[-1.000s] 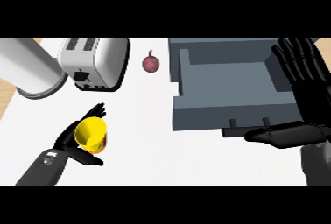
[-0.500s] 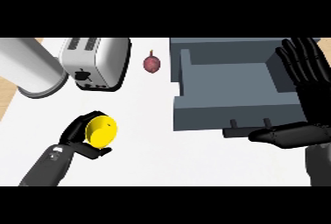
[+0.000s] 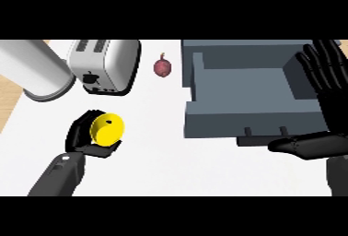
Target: Pick up the cup, place it into the drawer and close the drawer
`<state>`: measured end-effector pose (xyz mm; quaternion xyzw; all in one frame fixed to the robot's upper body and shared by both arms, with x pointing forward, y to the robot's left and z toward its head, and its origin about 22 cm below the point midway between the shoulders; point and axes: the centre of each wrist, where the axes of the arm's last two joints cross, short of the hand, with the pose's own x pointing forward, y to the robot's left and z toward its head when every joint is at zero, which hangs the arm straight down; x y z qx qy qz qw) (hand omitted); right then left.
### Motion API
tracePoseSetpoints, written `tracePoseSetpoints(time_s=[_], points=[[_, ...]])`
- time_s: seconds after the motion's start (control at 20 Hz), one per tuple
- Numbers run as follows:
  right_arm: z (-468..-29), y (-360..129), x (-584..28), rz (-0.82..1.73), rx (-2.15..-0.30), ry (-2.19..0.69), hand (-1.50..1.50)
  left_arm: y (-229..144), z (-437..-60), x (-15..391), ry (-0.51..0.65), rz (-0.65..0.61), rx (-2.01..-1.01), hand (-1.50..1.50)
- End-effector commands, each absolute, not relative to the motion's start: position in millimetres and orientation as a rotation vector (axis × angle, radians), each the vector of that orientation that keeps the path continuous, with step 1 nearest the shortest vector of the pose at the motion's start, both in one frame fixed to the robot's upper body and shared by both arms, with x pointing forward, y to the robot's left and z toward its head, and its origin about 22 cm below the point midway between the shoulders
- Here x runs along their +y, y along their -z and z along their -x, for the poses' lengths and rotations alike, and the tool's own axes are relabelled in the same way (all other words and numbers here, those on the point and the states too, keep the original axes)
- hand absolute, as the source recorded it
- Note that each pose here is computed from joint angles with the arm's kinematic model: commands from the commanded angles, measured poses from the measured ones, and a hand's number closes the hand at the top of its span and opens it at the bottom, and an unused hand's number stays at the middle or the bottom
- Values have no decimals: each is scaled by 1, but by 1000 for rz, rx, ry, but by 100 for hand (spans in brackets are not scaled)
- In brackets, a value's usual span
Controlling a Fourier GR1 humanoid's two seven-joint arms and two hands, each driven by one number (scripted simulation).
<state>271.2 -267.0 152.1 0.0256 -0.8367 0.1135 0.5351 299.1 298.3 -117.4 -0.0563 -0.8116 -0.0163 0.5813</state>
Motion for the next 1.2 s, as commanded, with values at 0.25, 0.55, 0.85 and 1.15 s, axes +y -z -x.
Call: tracePoseSetpoints(time_s=[0.25,0.55,0.85,1.15], points=[[-264,-151,-270,-49,-1980,-276,-150,93,-335,256,-168,124,-2111,150],[-260,-153,-264,-17,-1963,-258,-150,29,-378,226,-50,220,-2168,150],[-262,-149,-279,5,-1984,-247,-150,-50,-417,168,66,300,-2173,150],[-270,-146,-271,0,-1973,-242,-150,-93,-422,124,135,279,-2172,150]])
